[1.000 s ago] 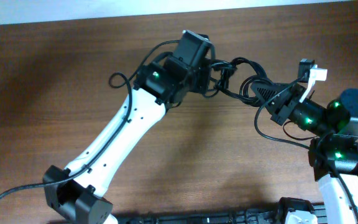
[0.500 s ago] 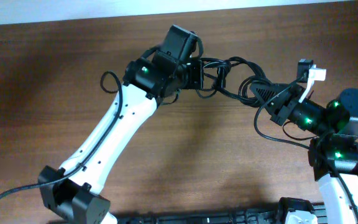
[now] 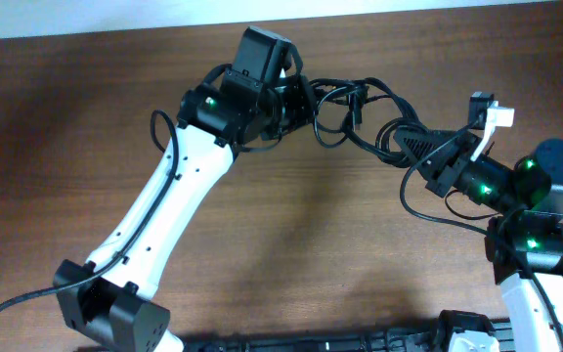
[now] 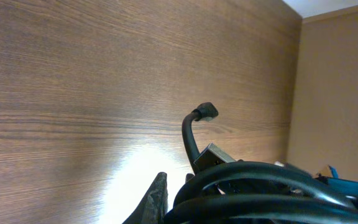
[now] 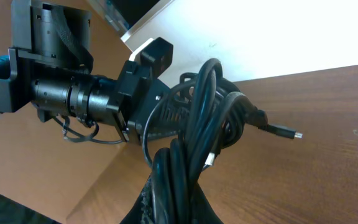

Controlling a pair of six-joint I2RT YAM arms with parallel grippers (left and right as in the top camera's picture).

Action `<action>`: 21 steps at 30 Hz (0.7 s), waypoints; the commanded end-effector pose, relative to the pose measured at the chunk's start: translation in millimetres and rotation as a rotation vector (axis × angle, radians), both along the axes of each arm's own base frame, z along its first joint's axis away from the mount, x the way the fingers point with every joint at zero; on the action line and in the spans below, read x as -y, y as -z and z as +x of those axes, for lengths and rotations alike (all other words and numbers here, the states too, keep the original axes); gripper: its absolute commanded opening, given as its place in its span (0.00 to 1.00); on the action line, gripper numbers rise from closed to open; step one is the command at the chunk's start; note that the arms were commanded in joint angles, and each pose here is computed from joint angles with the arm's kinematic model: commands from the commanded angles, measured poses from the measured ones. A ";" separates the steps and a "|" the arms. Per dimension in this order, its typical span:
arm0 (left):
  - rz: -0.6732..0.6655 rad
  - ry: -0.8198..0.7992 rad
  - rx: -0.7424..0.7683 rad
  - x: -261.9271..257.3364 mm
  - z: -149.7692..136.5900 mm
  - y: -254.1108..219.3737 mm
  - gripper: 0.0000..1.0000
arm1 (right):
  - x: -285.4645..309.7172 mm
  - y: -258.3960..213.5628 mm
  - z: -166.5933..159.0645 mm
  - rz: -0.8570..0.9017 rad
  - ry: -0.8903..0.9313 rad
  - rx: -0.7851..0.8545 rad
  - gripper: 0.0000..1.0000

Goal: Untangle cables

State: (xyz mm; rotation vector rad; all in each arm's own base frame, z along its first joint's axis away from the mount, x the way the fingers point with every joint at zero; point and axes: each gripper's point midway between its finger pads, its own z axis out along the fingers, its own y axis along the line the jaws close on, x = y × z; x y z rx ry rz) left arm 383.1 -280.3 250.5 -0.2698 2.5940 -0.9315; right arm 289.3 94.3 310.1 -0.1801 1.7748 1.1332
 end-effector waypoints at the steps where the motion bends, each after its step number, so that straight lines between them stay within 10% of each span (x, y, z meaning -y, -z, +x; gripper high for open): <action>1: -0.036 -0.187 0.016 -35.7 31.9 -12.6 0.00 | -1.5 -14.4 -8.2 -0.008 -0.024 0.047 0.04; 21: 0.199 0.236 0.359 -20.7 30.1 -19.6 0.00 | -1.9 -14.4 -8.6 -0.007 -0.027 0.047 0.04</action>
